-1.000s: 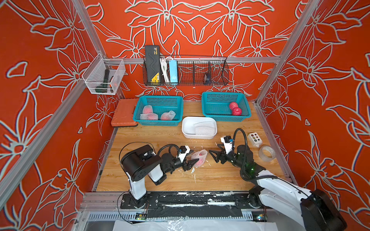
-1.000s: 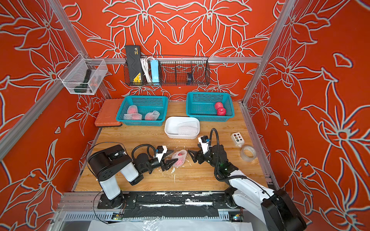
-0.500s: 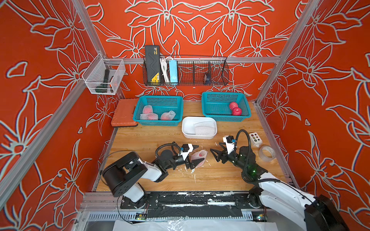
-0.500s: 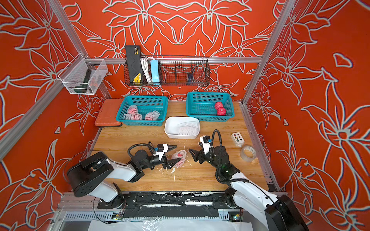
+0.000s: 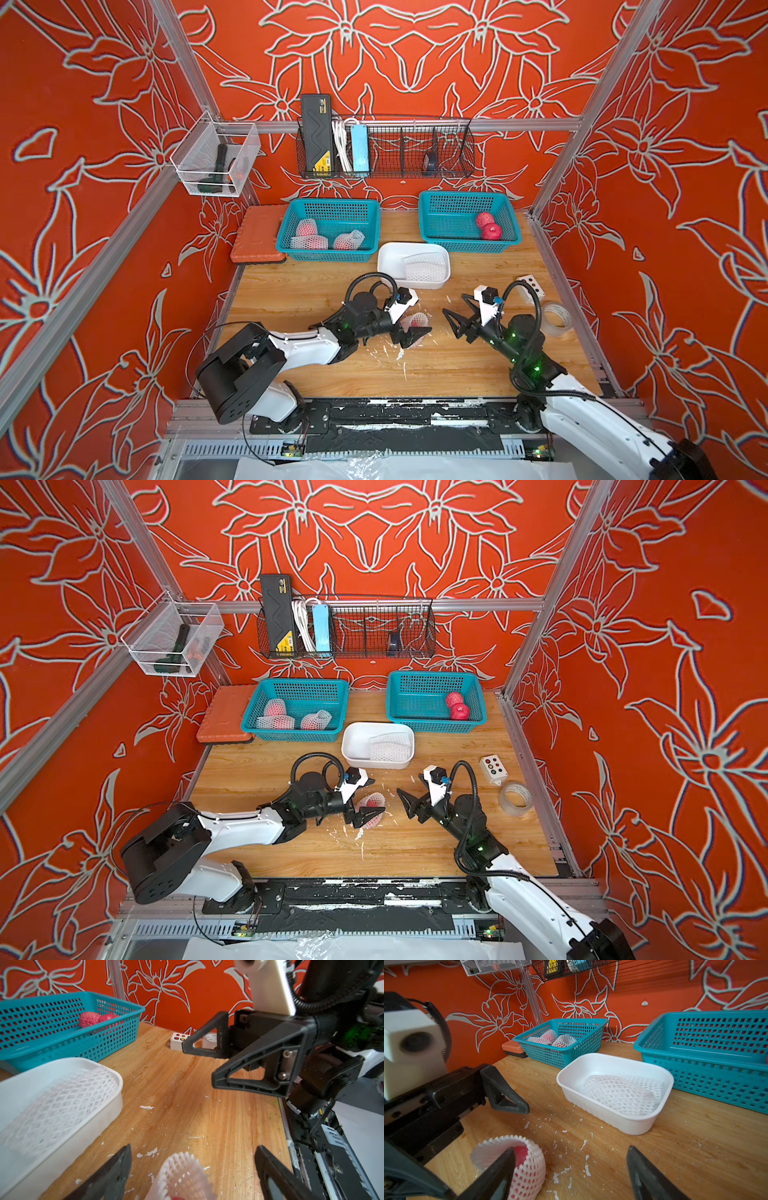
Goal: Remove foam nets from apples
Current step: Remove the foam net from the apple.
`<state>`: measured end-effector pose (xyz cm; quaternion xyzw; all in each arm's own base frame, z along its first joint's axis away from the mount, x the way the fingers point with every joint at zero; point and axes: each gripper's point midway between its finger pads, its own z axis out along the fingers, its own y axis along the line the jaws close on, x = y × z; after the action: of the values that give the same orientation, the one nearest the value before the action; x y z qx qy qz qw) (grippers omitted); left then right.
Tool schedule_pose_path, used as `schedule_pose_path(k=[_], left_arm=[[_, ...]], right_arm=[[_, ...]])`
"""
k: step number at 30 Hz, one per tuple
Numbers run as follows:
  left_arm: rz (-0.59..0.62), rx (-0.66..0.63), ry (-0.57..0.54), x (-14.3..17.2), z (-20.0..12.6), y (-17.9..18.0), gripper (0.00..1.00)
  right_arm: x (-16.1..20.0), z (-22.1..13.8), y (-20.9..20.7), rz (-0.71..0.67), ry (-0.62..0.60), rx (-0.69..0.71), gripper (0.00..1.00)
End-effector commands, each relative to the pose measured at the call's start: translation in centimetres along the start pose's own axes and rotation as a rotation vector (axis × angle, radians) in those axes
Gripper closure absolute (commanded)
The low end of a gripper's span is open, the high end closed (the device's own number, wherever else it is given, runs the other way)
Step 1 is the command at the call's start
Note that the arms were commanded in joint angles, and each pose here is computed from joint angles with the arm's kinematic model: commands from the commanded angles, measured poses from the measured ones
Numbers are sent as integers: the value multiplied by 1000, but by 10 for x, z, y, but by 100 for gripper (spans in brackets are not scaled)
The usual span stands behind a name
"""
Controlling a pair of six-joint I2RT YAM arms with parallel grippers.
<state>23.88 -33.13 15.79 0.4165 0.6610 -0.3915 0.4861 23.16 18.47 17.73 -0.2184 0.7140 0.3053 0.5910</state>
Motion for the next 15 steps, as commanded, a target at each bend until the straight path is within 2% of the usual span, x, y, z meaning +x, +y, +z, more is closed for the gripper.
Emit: schedule_pose_path(k=[1, 8, 11, 15], left_arm=[[-10, 35, 77, 14, 8, -3, 10], [-48, -2, 164, 33, 14, 5, 11], [-58, -13, 183, 39, 13, 6, 14], [-54, -25, 190, 42, 12, 8, 25]], right_arm=[[4, -2, -3, -13, 1, 23, 16], [4, -2, -4, -7, -2, 26, 16], [4, -1, -4, -3, -3, 23, 16], [4, -1, -4, -2, -2, 27, 16]])
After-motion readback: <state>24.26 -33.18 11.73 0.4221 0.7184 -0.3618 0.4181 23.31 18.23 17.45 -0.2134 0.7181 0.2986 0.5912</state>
